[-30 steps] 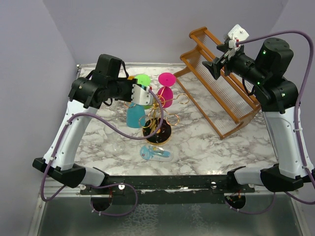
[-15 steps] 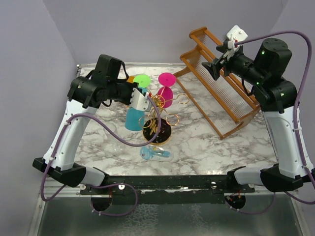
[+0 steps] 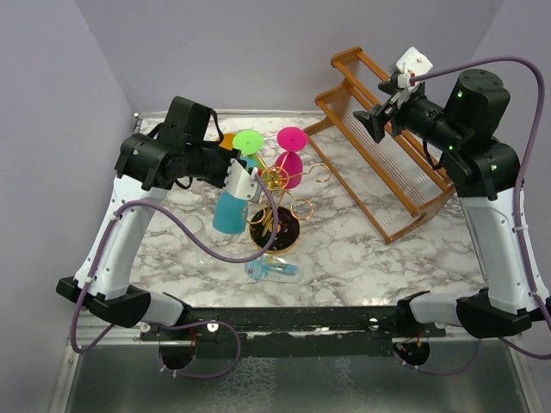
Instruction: Place the wine glass upside down on the wine glass rack
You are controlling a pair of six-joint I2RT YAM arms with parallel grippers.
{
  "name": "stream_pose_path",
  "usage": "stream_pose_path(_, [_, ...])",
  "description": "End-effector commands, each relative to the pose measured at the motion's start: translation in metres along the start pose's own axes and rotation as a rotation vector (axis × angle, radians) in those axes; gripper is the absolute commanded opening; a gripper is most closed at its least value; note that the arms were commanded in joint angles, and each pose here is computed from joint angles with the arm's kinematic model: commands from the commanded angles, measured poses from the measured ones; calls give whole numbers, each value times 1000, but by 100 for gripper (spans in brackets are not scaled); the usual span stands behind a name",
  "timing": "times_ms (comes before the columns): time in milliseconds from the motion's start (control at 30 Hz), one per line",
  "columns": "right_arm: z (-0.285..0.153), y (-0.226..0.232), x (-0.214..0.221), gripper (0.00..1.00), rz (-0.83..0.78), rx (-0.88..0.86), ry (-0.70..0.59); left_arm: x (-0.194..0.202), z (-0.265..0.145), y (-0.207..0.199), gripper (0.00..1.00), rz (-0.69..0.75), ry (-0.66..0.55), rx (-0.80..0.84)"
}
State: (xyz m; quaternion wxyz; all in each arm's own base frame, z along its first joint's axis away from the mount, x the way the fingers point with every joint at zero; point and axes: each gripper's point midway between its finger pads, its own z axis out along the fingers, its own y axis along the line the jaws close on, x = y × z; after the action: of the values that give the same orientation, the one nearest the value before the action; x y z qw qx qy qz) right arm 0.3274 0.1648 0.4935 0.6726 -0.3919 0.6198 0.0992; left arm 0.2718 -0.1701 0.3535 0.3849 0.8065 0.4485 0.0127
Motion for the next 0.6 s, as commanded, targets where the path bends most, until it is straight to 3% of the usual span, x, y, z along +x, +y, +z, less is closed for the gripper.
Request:
stream_pose_path(0, [-8, -7, -5, 71, -20, 36, -13, -13, -9, -1, 0, 32, -42, -4])
stream_pose_path(567, [-10, -7, -6, 72, -19, 32, -19, -7, -18, -11, 0, -15, 5, 5])
